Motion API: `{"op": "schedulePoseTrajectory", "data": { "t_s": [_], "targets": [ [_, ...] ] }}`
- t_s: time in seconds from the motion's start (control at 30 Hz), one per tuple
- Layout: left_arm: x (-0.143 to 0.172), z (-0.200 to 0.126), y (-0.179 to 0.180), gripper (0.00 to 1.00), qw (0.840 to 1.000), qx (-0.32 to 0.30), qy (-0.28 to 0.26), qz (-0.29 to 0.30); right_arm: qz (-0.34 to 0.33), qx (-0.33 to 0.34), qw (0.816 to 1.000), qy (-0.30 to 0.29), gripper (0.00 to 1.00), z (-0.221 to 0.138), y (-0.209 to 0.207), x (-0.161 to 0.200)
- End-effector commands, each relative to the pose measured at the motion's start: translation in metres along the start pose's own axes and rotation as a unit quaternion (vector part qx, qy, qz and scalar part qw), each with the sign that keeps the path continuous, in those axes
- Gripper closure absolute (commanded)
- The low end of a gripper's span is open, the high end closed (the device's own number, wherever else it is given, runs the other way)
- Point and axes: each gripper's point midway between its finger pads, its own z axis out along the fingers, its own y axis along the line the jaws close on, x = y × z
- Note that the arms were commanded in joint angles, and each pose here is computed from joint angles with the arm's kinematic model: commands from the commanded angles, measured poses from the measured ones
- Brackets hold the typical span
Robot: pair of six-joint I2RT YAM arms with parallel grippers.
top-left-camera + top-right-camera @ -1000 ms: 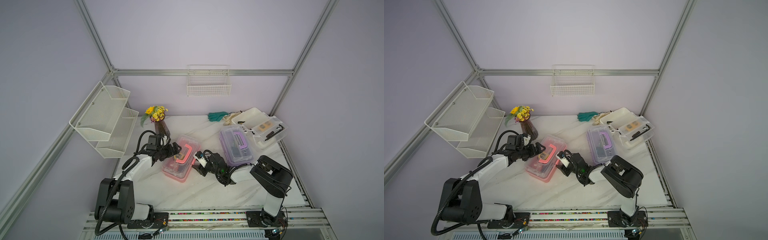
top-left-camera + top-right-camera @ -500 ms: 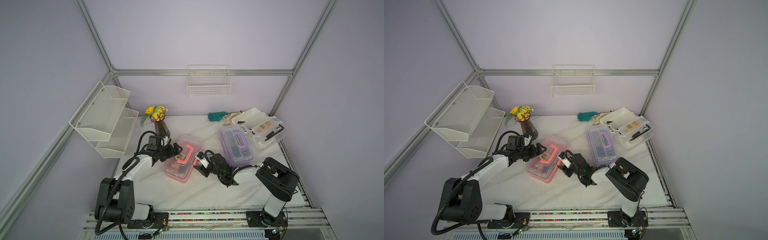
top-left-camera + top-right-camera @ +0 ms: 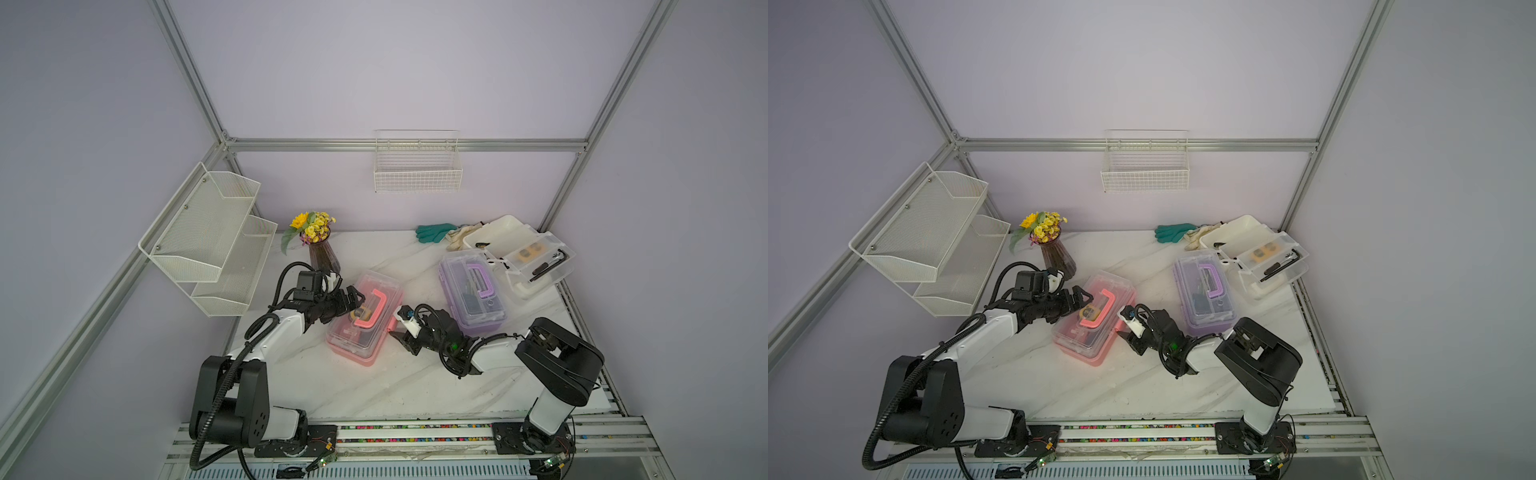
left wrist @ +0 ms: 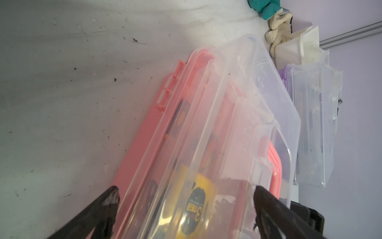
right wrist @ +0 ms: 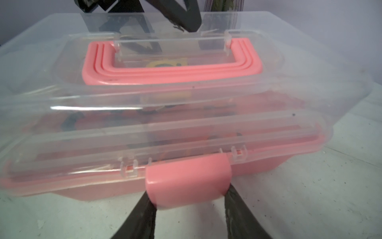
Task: Close toolboxes
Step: Fasten the toolbox latch on the toolbox.
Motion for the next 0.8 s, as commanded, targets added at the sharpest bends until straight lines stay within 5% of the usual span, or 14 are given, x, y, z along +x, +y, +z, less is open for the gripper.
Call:
{"op": "schedulePoseTrajectory", "data": {
  "t_s": [0.0, 0.77],
  "targets": [
    [0.026, 0.013, 0.014, 0.00, 0.998, -0.010, 0.048, -0.025, -0.032, -0.003, 0.998, -0.046, 0.55, 0.002, -0.001, -0.042],
    [0.027, 0.014, 0.013, 0.00, 0.998, -0.005, 0.048, -0.027, -0.033, -0.028, 0.999, 0.024, 0.57, 0.033, 0.004, -0.005]
  ]
}}
